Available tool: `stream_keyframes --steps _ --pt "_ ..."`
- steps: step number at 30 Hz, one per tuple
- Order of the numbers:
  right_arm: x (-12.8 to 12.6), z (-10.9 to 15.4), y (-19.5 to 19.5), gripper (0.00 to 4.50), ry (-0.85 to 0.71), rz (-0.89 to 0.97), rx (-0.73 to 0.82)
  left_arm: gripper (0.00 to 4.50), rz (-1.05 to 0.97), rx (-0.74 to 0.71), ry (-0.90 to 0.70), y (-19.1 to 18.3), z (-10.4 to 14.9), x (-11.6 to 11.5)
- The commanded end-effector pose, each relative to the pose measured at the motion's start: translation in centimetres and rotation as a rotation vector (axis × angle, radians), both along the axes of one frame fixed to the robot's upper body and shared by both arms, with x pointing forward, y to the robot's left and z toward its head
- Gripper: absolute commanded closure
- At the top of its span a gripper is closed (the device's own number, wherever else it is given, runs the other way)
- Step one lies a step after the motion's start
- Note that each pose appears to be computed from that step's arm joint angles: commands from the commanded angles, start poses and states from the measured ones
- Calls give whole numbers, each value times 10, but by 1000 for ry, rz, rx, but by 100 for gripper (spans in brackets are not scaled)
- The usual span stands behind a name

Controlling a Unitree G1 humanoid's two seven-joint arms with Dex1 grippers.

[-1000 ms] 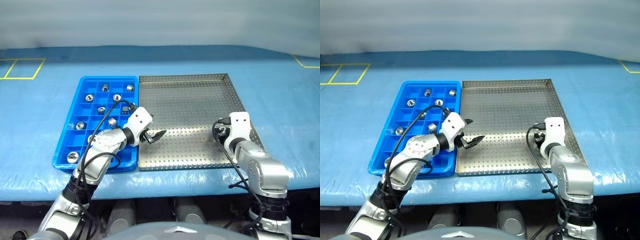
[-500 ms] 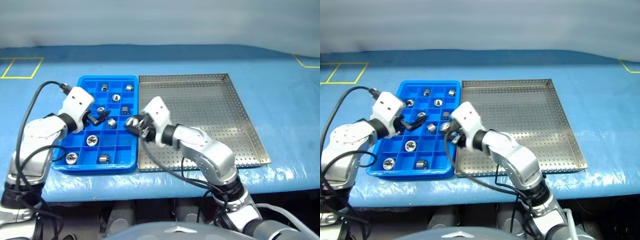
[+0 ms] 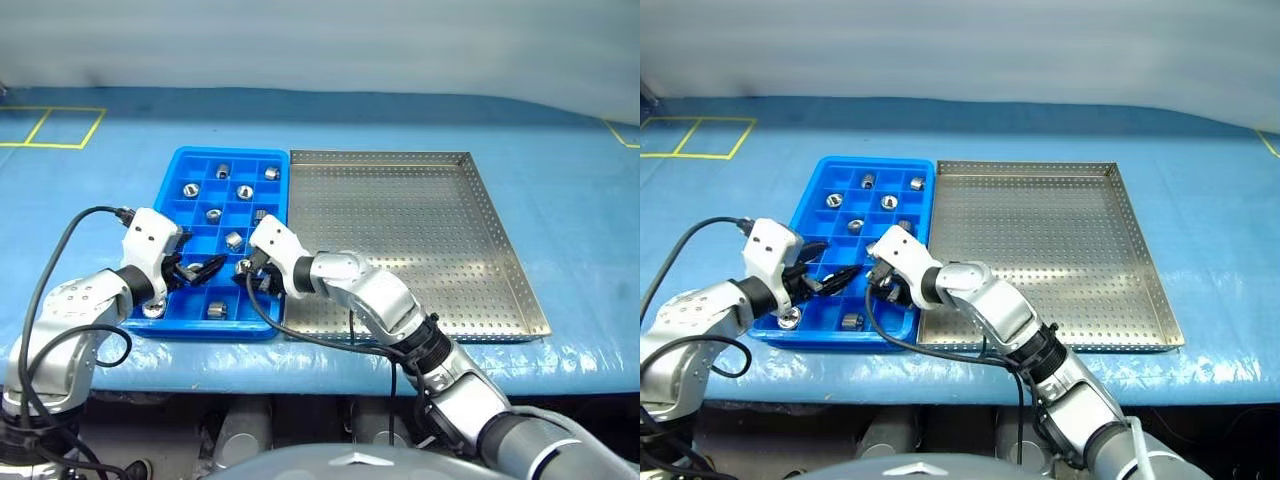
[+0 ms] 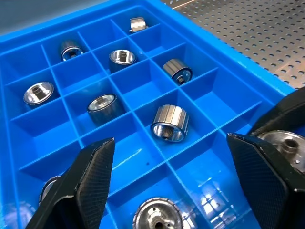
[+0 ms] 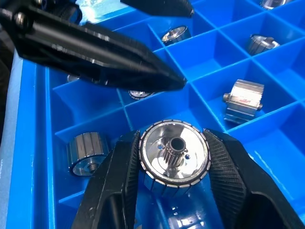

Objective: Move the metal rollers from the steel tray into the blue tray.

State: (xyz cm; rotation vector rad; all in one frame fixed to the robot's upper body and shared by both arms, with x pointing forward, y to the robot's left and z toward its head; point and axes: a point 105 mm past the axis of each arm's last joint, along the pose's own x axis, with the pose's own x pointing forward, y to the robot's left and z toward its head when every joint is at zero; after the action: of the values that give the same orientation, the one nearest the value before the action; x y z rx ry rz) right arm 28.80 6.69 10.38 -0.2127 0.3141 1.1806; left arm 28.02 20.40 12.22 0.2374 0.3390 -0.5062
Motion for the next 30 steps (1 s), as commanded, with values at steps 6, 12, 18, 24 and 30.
stream_keyframes --steps 6,12,18,24,30 --pt "0 11 -4 241 -55 7 10 41 -32 21 -46 -10 11 8" --pt "4 36 -8 115 -126 -66 120 41 -51 15 -51 -18 10 13" --pt "12 79 -45 115 -278 -229 254 41 -86 -36 -96 -39 12 19" --pt "26 34 -146 115 -252 -491 -10 41 -162 -157 -261 -79 23 29" --pt "18 14 -215 115 -331 -588 -86 41 -152 -106 -278 -81 15 42"
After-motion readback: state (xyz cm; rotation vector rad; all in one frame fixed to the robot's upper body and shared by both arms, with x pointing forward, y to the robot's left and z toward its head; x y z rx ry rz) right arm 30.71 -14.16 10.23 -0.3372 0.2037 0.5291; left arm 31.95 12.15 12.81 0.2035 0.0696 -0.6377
